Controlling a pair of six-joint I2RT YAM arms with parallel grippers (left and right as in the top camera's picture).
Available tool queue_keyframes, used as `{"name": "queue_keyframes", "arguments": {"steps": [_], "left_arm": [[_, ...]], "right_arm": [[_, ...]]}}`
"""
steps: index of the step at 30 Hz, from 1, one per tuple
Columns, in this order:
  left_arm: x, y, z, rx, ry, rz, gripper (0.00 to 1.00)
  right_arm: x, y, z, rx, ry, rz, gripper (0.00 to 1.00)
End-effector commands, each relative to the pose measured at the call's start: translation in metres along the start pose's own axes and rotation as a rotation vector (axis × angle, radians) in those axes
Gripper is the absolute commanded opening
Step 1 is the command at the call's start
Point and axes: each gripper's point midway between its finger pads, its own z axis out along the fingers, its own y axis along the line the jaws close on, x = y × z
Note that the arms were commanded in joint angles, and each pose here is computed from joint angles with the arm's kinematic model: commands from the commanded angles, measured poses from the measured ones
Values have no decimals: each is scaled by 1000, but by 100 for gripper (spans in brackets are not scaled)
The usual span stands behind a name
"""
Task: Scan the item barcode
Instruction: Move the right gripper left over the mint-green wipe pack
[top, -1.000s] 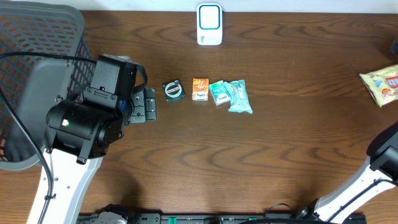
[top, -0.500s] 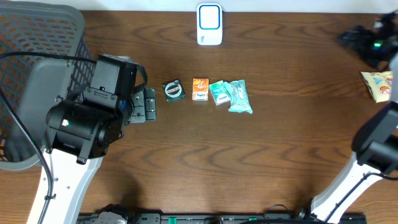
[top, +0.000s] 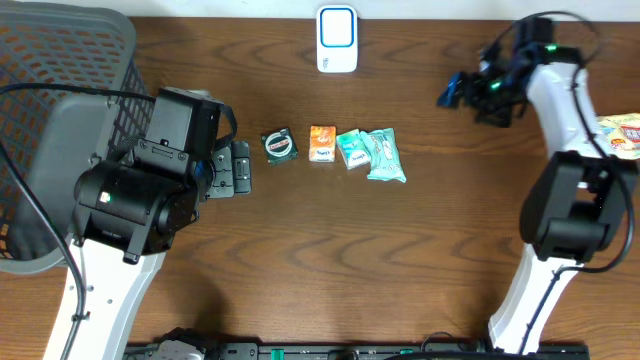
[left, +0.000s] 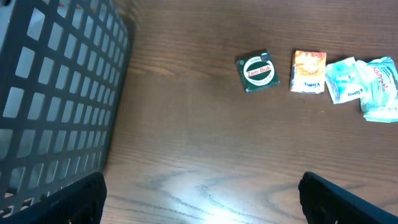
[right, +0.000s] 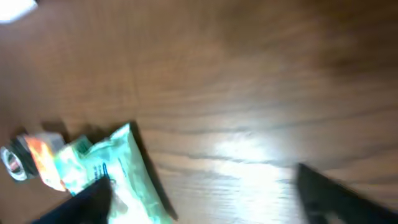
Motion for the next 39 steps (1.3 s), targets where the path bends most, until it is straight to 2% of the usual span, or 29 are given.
{"name": "queue_keyframes", "arguments": {"steps": [1,4,10,13,16,18,25,29,39], "left_arm": [[-2,4,0,-19,-5,5,98],[-2,4,0,-19,-5,5,98],[-2,4,0,-19,-5,5,98],[-2,4,0,-19,-5,5,98],[-2,4,0,-19,-5,5,98],[-2,4,0,-19,-5,5,98],[-2,4,0,-19,-5,5,98],[-2,4,0,-19,-5,5,98],[-2,4,0,-19,-5,5,98]], "right_arm": [[15,20,5,14,21,-52,67],[25,41,18,11,43,-103,64],[40,87,34,-1,56,-219,45],[48,96,42,70,58,-271,40],[54,102,47,149,49,-319,26],[55,107,50,189,33,-346,21],[56,121,42,286,1,-408,20],[64,133,45,273,7,-413,5],[77,165,56,263,-18,-497,2]]}}
